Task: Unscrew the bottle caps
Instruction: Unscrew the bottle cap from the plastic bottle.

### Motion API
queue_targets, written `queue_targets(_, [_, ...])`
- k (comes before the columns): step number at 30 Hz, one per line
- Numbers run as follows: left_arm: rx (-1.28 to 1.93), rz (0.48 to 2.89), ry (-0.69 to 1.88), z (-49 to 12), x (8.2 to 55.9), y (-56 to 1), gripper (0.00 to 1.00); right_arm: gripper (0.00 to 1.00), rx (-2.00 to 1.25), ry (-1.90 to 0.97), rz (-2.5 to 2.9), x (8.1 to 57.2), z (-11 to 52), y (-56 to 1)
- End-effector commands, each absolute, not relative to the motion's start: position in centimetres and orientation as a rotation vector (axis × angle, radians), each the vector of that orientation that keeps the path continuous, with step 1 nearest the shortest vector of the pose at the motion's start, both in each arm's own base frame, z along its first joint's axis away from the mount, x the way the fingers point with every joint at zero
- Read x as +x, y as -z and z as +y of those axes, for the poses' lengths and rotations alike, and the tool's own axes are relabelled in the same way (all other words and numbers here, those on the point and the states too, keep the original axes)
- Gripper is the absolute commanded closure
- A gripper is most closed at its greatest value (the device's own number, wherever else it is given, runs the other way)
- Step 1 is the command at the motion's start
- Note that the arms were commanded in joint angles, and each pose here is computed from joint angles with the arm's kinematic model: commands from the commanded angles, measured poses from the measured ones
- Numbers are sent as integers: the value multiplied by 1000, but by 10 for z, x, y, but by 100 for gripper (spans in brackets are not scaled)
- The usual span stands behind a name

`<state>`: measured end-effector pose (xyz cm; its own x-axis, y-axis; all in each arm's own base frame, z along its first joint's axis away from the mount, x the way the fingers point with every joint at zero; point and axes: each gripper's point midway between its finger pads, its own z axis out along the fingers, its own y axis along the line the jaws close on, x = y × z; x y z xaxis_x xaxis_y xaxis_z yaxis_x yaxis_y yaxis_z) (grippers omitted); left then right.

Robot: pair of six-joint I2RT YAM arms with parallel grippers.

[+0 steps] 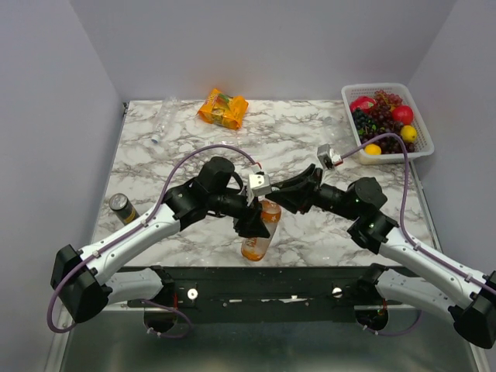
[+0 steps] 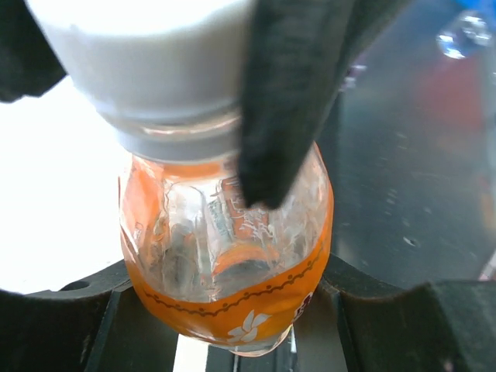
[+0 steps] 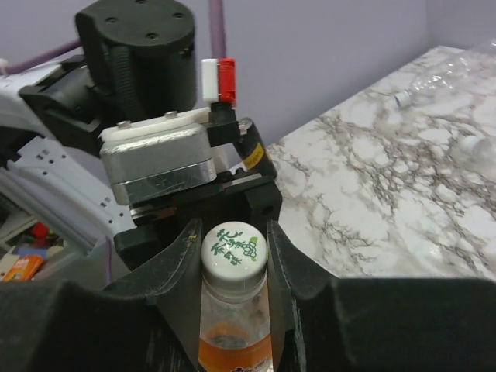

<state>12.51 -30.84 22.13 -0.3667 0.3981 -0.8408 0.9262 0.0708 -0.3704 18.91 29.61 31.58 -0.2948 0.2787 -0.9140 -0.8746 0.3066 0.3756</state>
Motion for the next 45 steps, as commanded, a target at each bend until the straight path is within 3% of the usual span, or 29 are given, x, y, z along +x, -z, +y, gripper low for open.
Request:
queue_targets(1, [1477,1473,1608,-306,77,-276,61,99,-822,-1286,1447,169,300,-277])
queue_targets(13, [1452,1442,1688,-304,77,-284,61,96,-909,-1366,1399,152,290,-271])
queue_targets(20, [1381,1607,1526,-311,104,-260,62,68,-837,-1341,1412,160,287,-281])
queue_targets(21, [1366,1627,1506,-312,108,-258,62,57,-832,-1333,1410,160,286,-282])
queue_targets(24, [1342,1686,1434,-313,119,-247,62,47,-830,-1316,1402,161,284,-284])
queue_targets(28, [1345,1681,1425,-312,119,-247,62,22,-813,-1293,1429,165,282,-279])
queue_targets(31, [1328,1695,1384,-311,123,-246,62,12,-792,-1263,1440,168,278,-280])
queue_targets(39, [1163,1831,1087,-301,166,-232,60,10,-646,-1105,1514,186,254,-286])
queue_targets(45, [998,1927,809,-284,203,-220,61,13,-338,-962,1602,216,224,-298])
